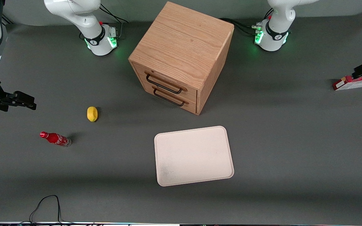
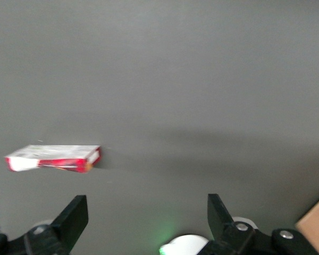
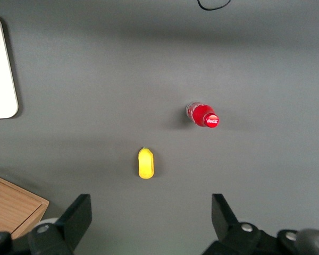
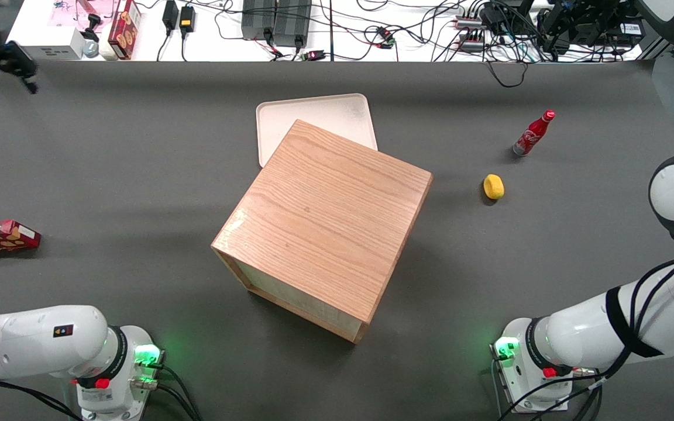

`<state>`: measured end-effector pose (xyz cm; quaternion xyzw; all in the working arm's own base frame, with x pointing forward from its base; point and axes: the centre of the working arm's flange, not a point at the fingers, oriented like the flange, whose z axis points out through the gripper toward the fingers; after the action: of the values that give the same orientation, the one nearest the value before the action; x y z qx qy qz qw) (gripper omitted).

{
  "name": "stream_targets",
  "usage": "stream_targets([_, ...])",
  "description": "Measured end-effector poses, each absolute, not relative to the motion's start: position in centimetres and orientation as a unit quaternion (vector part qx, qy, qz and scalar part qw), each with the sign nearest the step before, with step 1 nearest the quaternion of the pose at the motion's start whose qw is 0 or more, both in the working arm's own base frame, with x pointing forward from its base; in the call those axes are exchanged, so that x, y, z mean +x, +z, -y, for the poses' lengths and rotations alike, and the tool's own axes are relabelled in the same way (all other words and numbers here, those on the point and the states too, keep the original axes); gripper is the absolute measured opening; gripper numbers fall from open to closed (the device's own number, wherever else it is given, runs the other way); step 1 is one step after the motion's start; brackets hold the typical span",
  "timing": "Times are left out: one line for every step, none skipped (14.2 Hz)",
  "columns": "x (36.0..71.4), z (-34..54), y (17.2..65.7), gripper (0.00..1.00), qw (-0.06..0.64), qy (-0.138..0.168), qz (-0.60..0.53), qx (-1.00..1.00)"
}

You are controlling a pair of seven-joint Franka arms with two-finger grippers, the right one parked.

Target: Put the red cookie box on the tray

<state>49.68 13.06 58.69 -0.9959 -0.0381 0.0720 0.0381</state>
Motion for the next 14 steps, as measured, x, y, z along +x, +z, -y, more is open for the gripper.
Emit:
stream_targets([49.1, -15.2, 58.7, 1.00, 0.041, 0.079, 0.013, -0.996])
stream_targets([48.3, -17.3, 58.8, 1.00, 0.046, 0.086, -0.015, -0.995])
stream_targets([47.6, -19.4, 58.9, 1.00, 0.049, 0.092, -0.044, -0.994])
stream_targets([46.7, -21.4, 59.0, 1.00, 0.050, 0.098, -0.077, -0.991])
stream_targets([45.9, -23.3, 59.1, 1.00, 0.048, 0.103, -0.110, -0.987])
stream_targets([44.9, -25.2, 59.1, 1.00, 0.043, 0.107, -0.143, -0.983])
stream_targets([44.0, -27.1, 59.1, 1.00, 0.038, 0.107, -0.171, -0.979])
stream_targets([43.2, -29.0, 59.0, 1.00, 0.035, 0.106, -0.200, -0.973])
stream_targets([42.5, -30.7, 58.8, 1.00, 0.033, 0.104, -0.226, -0.968])
stream_targets([41.9, -32.3, 58.5, 1.00, 0.031, 0.102, -0.251, -0.962])
stream_targets([41.4, -33.7, 58.0, 1.00, 0.028, 0.102, -0.275, -0.956])
stream_targets([41.0, -34.9, 57.6, 1.00, 0.026, 0.101, -0.299, -0.948])
stream_targets([40.5, -36.1, 57.3, 1.00, 0.026, 0.099, -0.325, -0.940])
stream_targets([40.0, -37.2, 57.1, 0.99, 0.027, 0.097, -0.351, -0.931])
